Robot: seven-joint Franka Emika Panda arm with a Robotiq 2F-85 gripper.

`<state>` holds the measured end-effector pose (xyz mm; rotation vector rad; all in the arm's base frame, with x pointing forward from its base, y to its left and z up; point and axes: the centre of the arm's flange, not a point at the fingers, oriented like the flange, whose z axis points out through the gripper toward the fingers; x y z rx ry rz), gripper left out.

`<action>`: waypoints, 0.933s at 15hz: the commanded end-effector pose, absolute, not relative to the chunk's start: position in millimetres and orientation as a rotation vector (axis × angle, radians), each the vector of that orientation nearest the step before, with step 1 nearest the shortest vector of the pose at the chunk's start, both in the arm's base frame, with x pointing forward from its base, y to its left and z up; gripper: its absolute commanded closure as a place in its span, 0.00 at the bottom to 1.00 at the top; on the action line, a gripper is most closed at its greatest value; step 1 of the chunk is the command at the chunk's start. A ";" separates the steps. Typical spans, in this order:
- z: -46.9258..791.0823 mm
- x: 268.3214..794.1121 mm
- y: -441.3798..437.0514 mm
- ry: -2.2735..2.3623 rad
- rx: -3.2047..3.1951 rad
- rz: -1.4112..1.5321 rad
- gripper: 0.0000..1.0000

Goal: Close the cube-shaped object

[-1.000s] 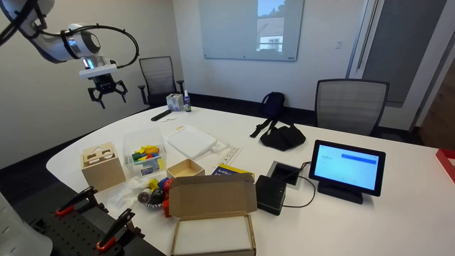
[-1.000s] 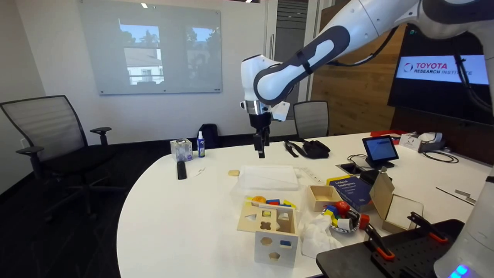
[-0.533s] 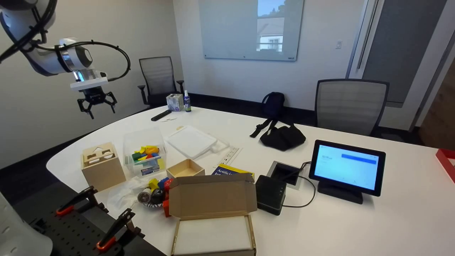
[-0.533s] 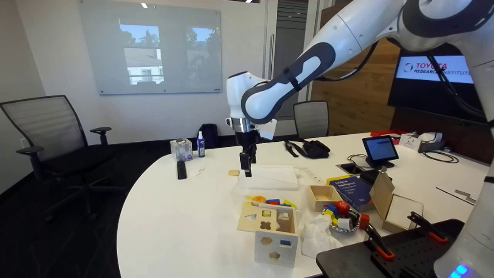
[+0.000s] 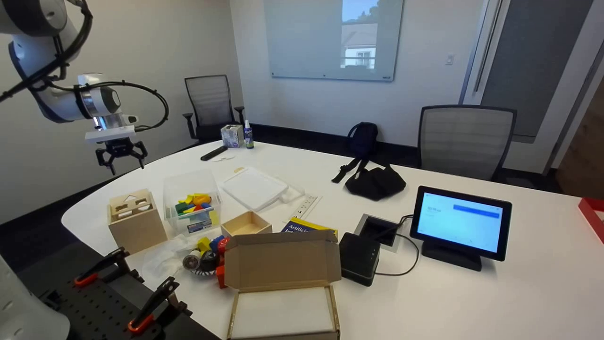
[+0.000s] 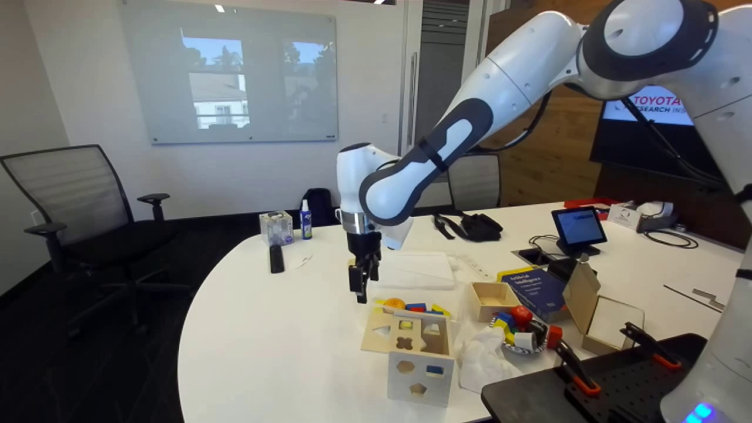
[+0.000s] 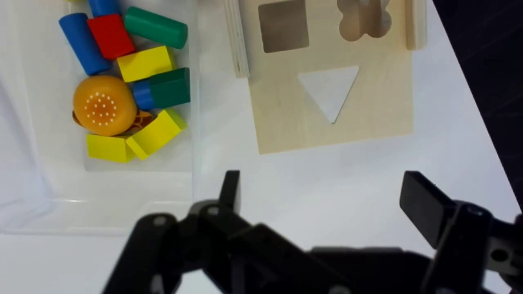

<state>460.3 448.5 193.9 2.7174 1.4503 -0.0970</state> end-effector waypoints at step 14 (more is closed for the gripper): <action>122.5 470.5 459.0 1.745 2.633 -0.196 0.00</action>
